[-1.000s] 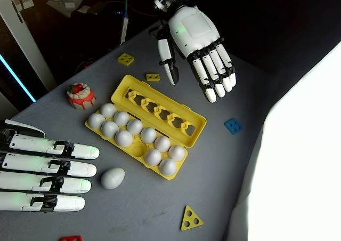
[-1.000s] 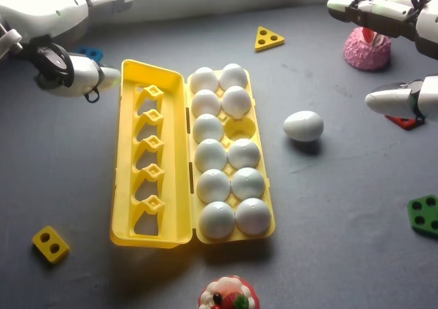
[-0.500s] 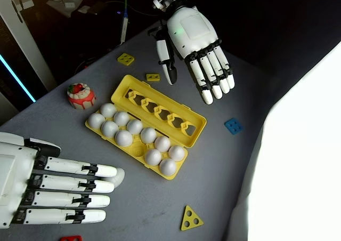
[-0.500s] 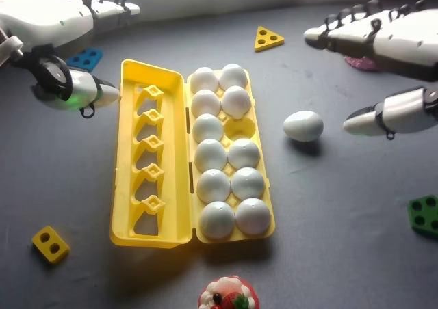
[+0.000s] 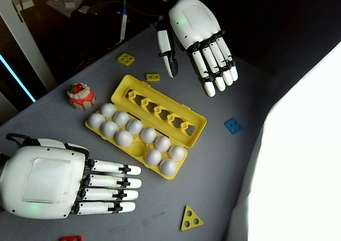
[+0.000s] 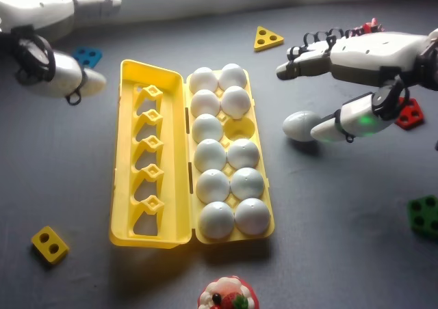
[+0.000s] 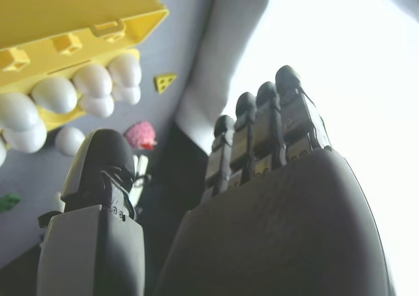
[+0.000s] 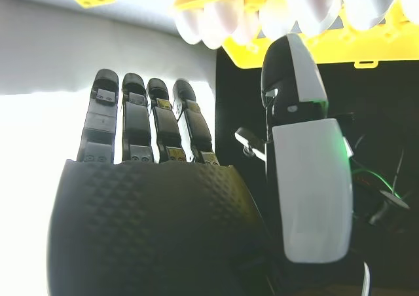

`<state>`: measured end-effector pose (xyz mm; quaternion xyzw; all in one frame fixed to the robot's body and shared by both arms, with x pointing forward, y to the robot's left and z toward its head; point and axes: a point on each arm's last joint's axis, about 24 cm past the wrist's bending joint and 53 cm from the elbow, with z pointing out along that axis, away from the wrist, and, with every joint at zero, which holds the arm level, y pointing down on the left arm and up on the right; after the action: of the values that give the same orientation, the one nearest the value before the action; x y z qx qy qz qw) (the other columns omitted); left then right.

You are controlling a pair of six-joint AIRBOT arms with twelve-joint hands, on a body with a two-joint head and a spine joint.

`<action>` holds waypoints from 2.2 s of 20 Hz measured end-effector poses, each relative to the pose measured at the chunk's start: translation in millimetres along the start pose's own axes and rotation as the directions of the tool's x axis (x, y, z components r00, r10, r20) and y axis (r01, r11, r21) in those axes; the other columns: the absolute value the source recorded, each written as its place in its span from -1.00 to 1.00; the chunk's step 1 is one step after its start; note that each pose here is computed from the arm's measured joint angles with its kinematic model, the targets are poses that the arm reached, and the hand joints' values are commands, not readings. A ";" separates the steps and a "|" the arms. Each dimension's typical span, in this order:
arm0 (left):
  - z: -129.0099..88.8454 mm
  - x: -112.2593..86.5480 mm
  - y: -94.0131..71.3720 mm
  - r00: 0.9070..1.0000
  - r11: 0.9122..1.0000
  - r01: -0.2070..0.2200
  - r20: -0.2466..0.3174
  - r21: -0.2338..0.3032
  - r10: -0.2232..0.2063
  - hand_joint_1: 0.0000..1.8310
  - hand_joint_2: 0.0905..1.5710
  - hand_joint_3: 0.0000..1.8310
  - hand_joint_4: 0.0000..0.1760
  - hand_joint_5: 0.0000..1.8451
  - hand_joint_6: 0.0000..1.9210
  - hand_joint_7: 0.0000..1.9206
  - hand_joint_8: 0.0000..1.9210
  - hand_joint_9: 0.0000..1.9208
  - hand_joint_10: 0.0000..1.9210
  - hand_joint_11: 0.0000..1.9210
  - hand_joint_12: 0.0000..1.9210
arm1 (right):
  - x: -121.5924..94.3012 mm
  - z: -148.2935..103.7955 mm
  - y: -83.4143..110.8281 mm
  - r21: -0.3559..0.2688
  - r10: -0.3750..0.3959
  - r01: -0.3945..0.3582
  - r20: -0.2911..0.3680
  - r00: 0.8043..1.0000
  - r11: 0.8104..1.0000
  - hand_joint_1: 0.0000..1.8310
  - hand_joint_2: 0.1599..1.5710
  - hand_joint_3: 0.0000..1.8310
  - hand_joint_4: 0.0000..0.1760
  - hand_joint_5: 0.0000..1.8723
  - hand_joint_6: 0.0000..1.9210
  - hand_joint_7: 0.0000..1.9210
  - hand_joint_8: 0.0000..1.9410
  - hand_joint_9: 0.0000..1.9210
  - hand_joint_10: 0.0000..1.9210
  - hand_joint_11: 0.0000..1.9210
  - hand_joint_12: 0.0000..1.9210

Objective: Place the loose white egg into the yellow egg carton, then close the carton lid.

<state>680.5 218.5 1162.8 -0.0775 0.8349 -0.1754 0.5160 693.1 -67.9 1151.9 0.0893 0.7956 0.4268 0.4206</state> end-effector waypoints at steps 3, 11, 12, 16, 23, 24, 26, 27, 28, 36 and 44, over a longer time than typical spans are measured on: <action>0.5 -3.1 7.3 1.000 1.000 -0.001 0.007 -0.024 0.001 -0.35 0.56 -1.00 -0.11 -0.96 -0.99 -0.90 -1.00 -0.93 -0.99 -1.00 -0.68 | 4.1 5.6 -2.7 0.006 0.022 -0.022 -0.008 1.000 1.000 0.03 0.41 -1.00 -1.00 -0.71 -0.85 -1.00 -1.00 -1.00 -1.00 -1.00 -1.00; 1.8 -5.8 11.8 1.000 0.999 0.025 0.007 -0.027 -0.025 -0.33 0.56 -1.00 -0.20 -0.95 -1.00 -0.90 -1.00 -0.93 -0.99 -1.00 -0.82 | 8.1 21.0 -31.4 0.064 0.111 -0.111 0.000 0.994 0.992 0.02 0.39 -1.00 -1.00 -0.91 -0.31 -1.00 -1.00 -1.00 -1.00 -1.00 -1.00; 1.1 -6.5 14.0 0.999 0.999 0.038 0.007 -0.033 -0.037 -0.34 0.57 -1.00 -0.25 -0.94 -1.00 -0.89 -1.00 -0.92 -0.99 -1.00 -0.75 | 6.9 20.8 -33.7 0.067 0.120 -0.121 0.009 0.993 0.990 0.04 0.38 -1.00 -1.00 -0.92 -0.29 -1.00 -1.00 -1.00 -1.00 -1.00 -1.00; 0.5 -10.7 9.8 0.998 0.997 0.069 0.012 -0.022 -0.068 -0.34 0.57 -1.00 -0.22 -0.93 -0.99 -0.89 -1.00 -0.91 -0.99 -1.00 -0.64 | 7.1 27.0 -38.6 0.072 0.135 -0.136 0.025 0.991 0.988 0.03 0.38 -1.00 -1.00 -0.94 -0.28 -1.00 -1.00 -1.00 -1.00 -1.00 -1.00; -2.3 -16.6 11.6 0.997 0.997 0.076 0.027 -0.031 -0.075 -0.34 0.56 -1.00 -0.19 -0.93 -1.00 -0.87 -1.00 -0.89 -0.99 -1.00 -0.68 | 20.1 42.5 -52.1 0.097 0.123 -0.124 0.015 0.992 0.988 0.04 0.37 -1.00 -1.00 -0.94 -0.29 -1.00 -1.00 -1.00 -1.00 -1.00 -1.00; -3.1 -15.3 11.3 0.997 0.996 0.079 0.024 -0.033 -0.078 -0.31 0.56 -1.00 -0.25 -0.92 -0.99 -0.87 -1.00 -0.91 -0.99 -1.00 -0.67 | 19.7 43.0 -52.5 0.098 0.123 -0.124 0.016 0.992 0.987 0.02 0.38 -1.00 -1.00 -0.95 -0.30 -1.00 -1.00 -1.00 -1.00 -1.00 -1.00; -3.8 -13.3 10.7 0.997 0.996 0.078 0.021 -0.037 -0.078 -0.34 0.56 -1.00 -0.22 -0.93 -1.00 -0.89 -1.00 -0.91 -1.00 -1.00 -0.66 | 18.3 43.5 -53.9 0.100 0.126 -0.127 0.020 0.992 0.987 0.03 0.37 -1.00 -1.00 -0.94 -0.30 -1.00 -1.00 -1.00 -1.00 -1.00 -1.00; -3.9 -13.4 10.7 0.997 0.996 0.075 0.022 -0.038 -0.075 -0.33 0.56 -1.00 -0.28 -0.93 -1.00 -0.90 -1.00 -0.93 -1.00 -1.00 -0.68 | 17.4 43.6 -54.7 0.102 0.131 -0.132 0.022 0.991 0.986 0.03 0.38 -1.00 -1.00 -0.95 -0.31 -1.00 -1.00 -1.00 -1.00 -1.00 -1.00; -4.5 -12.2 10.4 0.997 0.996 0.072 0.021 -0.043 -0.071 -0.32 0.57 -1.00 -0.23 -0.95 -0.99 -0.92 -1.00 -0.94 -1.00 -1.00 -0.76 | 16.2 43.6 -56.4 0.104 0.131 -0.133 0.025 0.991 0.986 0.04 0.39 -1.00 -1.00 -0.96 -0.31 -1.00 -1.00 -1.00 -1.00 -1.00 -1.00; -4.7 -11.8 16.6 0.997 0.995 0.079 0.023 -0.068 -0.077 -0.34 0.56 -1.00 -0.24 -0.93 -1.00 -0.89 -1.00 -0.90 -1.00 -1.00 -0.65 | 19.2 44.8 -56.2 0.104 0.130 -0.132 0.022 0.991 0.986 0.03 0.39 -1.00 -1.00 -0.98 -0.16 -1.00 -1.00 -1.00 -1.00 -1.00 -1.00; -4.9 -2.5 23.0 0.998 0.994 0.062 0.004 -0.090 -0.062 -0.37 0.57 -1.00 -0.29 -0.94 -1.00 -0.88 -1.00 -0.89 -1.00 -1.00 -0.65 | 21.9 44.8 -58.5 0.109 0.114 -0.115 0.017 0.993 0.987 0.01 0.41 -0.99 -1.00 -0.87 -0.07 -0.99 -1.00 -1.00 -1.00 -1.00 -1.00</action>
<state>678.5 241.6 1158.2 -0.1269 0.8387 -0.1535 0.5068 725.4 -66.2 1082.2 0.1602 0.8090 0.4054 0.3943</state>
